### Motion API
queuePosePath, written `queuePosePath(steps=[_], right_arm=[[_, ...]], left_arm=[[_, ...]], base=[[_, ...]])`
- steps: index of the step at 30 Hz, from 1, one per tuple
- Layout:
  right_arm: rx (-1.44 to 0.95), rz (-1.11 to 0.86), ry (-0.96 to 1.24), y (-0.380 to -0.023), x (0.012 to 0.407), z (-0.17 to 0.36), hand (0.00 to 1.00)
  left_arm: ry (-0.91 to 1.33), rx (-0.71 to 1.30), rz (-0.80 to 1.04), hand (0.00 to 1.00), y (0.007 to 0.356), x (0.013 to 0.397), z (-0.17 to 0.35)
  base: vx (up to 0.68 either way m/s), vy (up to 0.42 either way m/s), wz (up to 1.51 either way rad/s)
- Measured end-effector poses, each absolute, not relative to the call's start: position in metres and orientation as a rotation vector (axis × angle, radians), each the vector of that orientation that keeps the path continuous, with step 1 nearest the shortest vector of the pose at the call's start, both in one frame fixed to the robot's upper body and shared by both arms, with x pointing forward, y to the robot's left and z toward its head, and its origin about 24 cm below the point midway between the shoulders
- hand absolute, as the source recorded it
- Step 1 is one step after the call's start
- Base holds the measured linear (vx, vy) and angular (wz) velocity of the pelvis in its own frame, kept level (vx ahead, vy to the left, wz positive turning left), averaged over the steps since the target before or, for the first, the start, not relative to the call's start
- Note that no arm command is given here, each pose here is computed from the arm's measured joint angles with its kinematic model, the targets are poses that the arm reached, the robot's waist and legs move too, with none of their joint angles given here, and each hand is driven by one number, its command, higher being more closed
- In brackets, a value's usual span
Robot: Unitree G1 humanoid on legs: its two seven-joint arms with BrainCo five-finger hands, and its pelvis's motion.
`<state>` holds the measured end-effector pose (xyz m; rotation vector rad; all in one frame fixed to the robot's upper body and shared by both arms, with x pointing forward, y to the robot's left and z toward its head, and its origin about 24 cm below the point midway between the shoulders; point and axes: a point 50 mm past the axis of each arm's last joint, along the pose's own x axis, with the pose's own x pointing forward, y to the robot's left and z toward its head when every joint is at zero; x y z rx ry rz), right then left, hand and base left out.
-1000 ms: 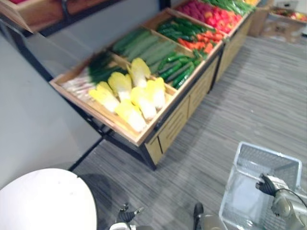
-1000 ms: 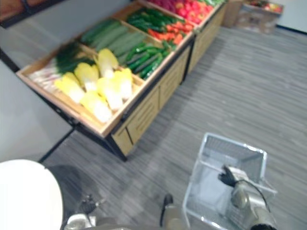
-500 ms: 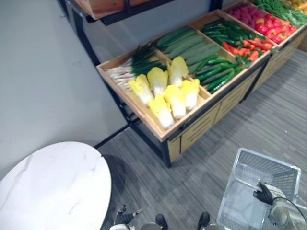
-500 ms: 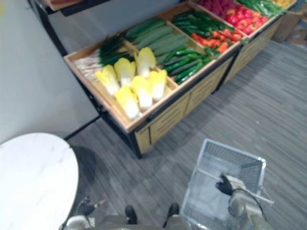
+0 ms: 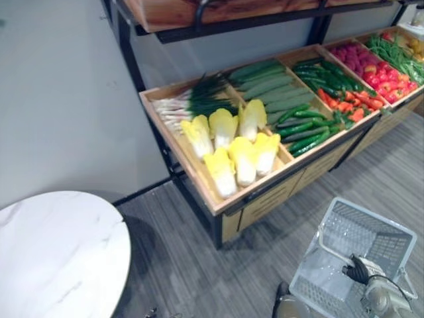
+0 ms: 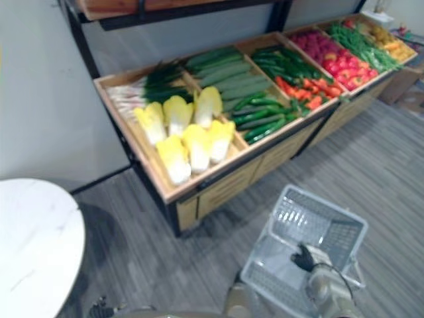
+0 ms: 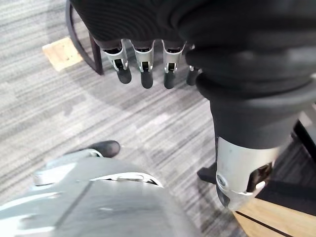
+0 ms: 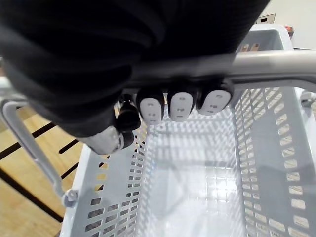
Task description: Pick vegetable in the basket
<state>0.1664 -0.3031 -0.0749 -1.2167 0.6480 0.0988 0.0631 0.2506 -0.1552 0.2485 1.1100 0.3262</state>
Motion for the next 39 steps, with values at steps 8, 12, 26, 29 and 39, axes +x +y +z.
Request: queuePosePath(steps=[8,12,26,29,39], right_arm=[[-1.226,0.029,0.703,-0.323,0.164,-0.07,1.0],[-1.186,-0.005,0.766,-0.332,0.145,-0.075,1.0],[-1.18,-0.094,0.776,-0.343,0.129,-0.072,1.0],[-1.17,-0.11,0.783,-0.346,0.127,-0.071,1.0],[-1.151,-0.126,0.835,-0.352,0.114,-0.076,1.0]], left_arm=[[1.057,0.152,0.318,0.0,0.222,0.084,-0.158],[1.022,0.148,0.316,0.0,0.22,0.098,-0.155],[0.547,0.144,0.393,0.0,0.219,0.182,-0.091],[0.305,0.132,0.458,0.0,0.224,0.207,-0.047],[-0.08,0.194,0.616,0.0,0.233,0.224,0.033]], base=[[0.21,-0.373,0.17],[0.1,-0.203,0.68],[0.01,0.064,0.06],[-0.06,0.112,-0.18],[-0.02,0.085,-0.18]])
